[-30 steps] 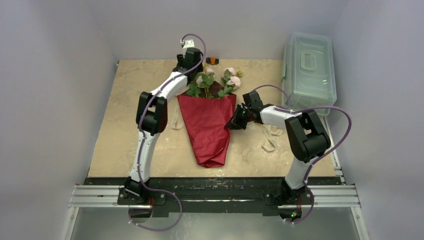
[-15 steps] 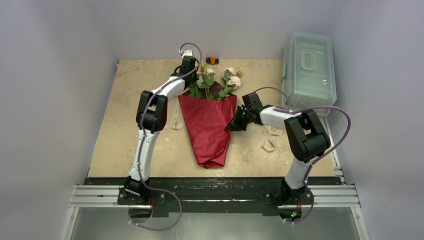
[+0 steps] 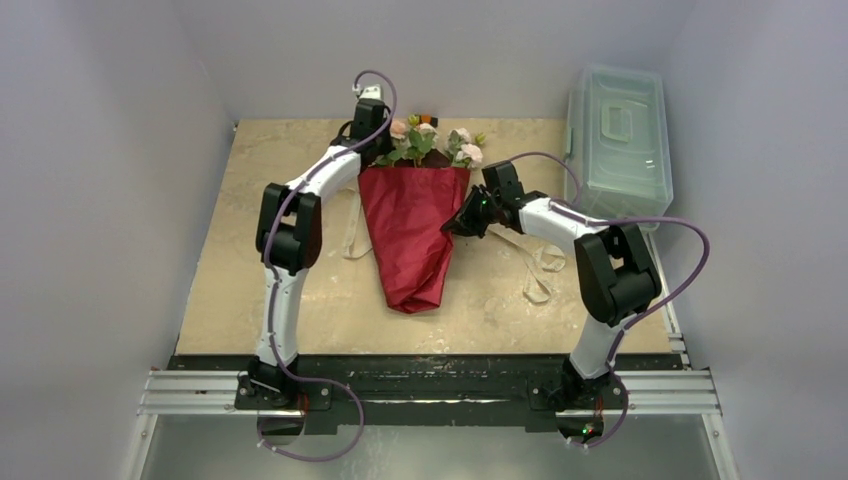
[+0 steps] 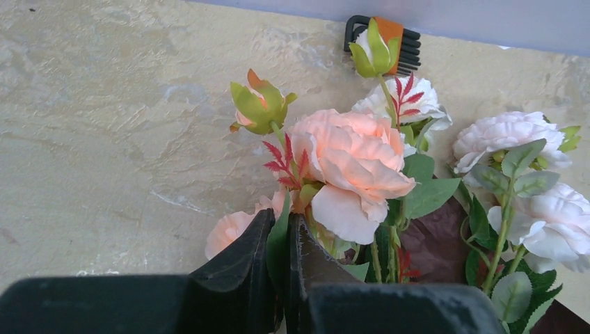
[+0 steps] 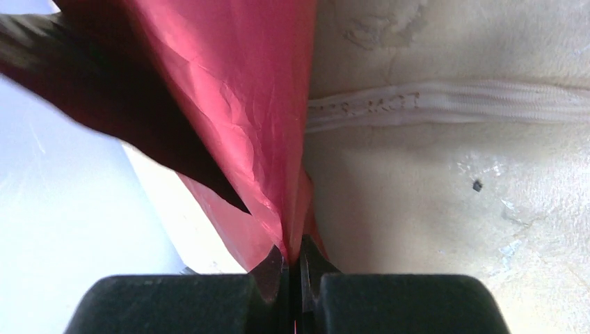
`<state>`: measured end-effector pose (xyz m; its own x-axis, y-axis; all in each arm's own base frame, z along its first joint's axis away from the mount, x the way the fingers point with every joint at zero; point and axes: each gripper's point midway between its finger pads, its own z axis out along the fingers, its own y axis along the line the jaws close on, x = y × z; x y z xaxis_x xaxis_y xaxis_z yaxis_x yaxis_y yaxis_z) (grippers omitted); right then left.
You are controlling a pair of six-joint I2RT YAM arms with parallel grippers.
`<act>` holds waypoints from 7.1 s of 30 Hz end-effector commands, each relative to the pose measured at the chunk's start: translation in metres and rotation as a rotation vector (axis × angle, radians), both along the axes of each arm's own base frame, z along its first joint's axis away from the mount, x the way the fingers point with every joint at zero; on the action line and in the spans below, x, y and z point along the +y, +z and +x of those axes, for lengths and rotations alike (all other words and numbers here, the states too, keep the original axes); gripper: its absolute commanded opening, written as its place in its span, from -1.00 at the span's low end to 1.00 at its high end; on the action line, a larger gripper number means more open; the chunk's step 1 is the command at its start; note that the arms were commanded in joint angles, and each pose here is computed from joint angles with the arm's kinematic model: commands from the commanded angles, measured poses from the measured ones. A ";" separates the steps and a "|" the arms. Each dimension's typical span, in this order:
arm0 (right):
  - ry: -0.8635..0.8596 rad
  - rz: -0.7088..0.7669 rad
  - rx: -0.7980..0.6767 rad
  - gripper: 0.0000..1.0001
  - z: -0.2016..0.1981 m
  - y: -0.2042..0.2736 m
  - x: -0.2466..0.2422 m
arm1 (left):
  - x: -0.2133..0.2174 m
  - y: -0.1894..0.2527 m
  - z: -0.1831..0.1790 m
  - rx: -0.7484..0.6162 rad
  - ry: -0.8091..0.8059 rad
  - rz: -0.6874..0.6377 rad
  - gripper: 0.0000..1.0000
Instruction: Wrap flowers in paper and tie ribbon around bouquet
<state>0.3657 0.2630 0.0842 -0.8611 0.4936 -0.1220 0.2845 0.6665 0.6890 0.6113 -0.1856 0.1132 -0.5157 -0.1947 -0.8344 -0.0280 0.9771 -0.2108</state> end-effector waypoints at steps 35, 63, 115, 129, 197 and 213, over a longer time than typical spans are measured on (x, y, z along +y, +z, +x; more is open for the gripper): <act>-0.142 -0.125 0.125 -1.00 0.011 -0.045 -0.029 | -0.009 0.123 -0.016 -0.145 -0.111 -0.018 0.60; -0.120 -0.141 0.077 -0.48 0.012 -0.015 -0.032 | -0.136 -0.051 -0.322 0.352 -0.682 -0.244 -0.13; -0.449 -0.780 0.109 -0.71 -0.027 -0.052 -0.248 | -0.115 -0.084 -0.341 0.445 -0.725 -0.093 -0.22; -0.426 -0.832 -0.006 0.30 -0.015 -0.010 -0.258 | -0.118 -0.084 -0.340 0.445 -0.731 -0.101 -0.22; 0.544 0.050 -0.615 -1.00 0.070 0.140 0.200 | -0.109 -0.096 -0.349 0.397 -0.833 -0.031 -0.27; 0.441 -0.128 -0.437 0.15 0.093 0.080 0.154 | -0.108 -0.080 -0.348 0.395 -0.830 -0.023 -0.27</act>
